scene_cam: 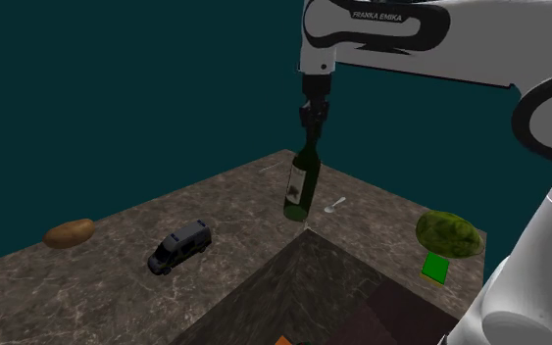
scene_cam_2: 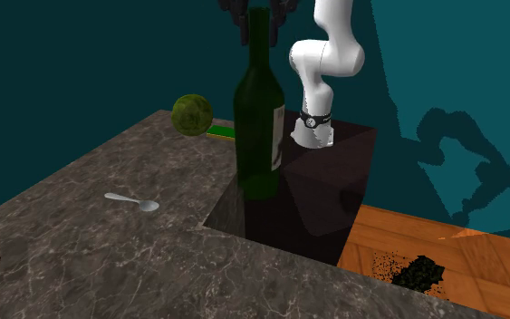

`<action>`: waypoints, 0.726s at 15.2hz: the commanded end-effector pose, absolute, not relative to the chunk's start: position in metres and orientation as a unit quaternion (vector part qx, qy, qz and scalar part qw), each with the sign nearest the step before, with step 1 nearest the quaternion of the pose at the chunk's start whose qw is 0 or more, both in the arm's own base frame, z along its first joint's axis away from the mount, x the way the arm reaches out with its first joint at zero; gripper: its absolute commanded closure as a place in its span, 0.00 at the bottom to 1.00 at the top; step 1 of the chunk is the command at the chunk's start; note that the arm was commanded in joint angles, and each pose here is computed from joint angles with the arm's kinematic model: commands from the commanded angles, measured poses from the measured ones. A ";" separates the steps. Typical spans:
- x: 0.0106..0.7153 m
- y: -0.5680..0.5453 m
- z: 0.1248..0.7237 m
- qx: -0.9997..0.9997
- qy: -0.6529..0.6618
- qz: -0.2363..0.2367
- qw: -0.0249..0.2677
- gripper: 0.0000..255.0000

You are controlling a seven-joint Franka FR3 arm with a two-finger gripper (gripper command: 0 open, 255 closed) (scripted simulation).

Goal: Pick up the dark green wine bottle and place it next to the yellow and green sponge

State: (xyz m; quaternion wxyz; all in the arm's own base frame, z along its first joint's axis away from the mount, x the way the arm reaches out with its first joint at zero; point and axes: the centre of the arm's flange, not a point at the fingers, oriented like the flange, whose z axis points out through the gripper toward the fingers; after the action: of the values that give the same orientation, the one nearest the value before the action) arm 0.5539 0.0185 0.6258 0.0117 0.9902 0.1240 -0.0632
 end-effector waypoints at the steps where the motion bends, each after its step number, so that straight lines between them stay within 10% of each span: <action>1: 0.538 0.003 0.643 0.990 0.124 -0.063 0.012 1.00; 11: 0.464 -0.080 0.715 0.990 0.124 -0.063 0.012 1.00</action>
State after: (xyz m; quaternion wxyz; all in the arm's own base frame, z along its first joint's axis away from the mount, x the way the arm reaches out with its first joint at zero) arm 0.4729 -0.0708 0.7060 0.0118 0.9903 0.1237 -0.0629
